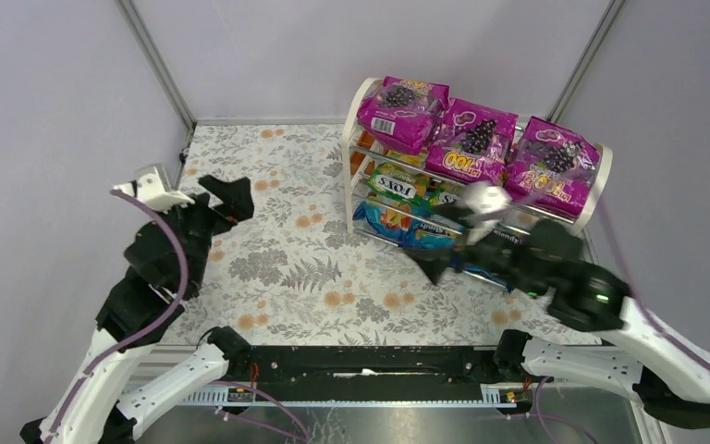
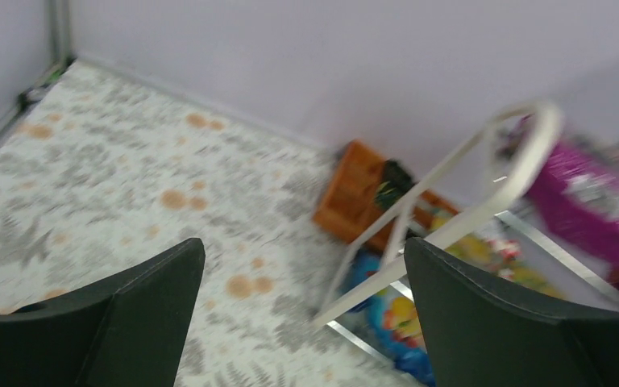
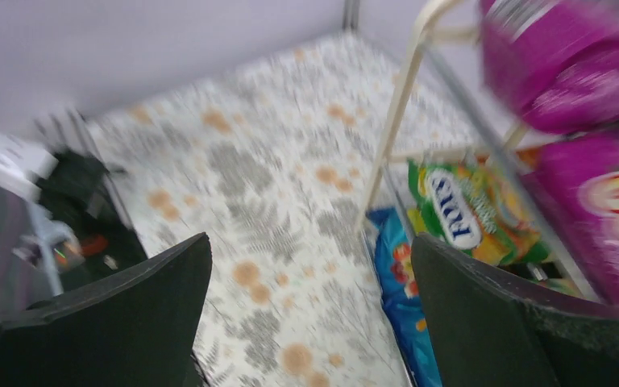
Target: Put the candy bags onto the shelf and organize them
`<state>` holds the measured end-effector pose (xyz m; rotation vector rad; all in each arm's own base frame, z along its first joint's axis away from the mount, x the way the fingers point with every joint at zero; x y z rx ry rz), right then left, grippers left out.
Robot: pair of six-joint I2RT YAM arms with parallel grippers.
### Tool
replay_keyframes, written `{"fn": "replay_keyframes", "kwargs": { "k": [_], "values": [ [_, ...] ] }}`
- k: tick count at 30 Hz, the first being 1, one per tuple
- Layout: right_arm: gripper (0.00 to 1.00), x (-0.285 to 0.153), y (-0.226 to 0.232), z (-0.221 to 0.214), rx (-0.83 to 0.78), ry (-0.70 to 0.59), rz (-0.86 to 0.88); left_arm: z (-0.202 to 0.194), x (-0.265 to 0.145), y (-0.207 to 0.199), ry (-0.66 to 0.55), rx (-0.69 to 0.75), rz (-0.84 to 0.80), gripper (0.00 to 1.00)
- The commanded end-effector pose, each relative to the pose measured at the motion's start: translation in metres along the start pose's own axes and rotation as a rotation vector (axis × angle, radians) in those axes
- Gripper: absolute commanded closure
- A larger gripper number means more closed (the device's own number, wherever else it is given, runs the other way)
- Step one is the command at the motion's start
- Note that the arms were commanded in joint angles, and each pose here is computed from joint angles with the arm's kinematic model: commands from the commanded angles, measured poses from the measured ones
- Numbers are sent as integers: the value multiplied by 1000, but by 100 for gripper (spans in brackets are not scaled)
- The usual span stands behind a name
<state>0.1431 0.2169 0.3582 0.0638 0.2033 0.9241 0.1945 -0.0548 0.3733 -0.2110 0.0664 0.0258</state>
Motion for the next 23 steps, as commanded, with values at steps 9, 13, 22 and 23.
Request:
{"fn": "replay_keyframes", "kwargs": {
  "k": [9,13,22,23],
  "values": [
    [0,-185,-42,126,317,-500,-194,178,-33,-82,-286,-167,-426,1],
    [0,-207,-48,139,334,-568,-213,206,-40,-87,-354,-185,-454,1],
    [0,-194,-44,144,276,-579,-196,219,-47,-78,-414,-215,-435,1],
    [0,-192,-43,145,272,-575,-193,219,-49,-77,-416,-218,-432,1]
  ]
}}
Point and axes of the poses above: each gripper's point midway between its finger pads, its own x axis out along the fingers, its own y axis along the line the jaws close on, z = x × y, the point moved 3 cm from there along -x, back along the fingers, and after that the axes turned 13 degrees about x, right-handed, at the moved point
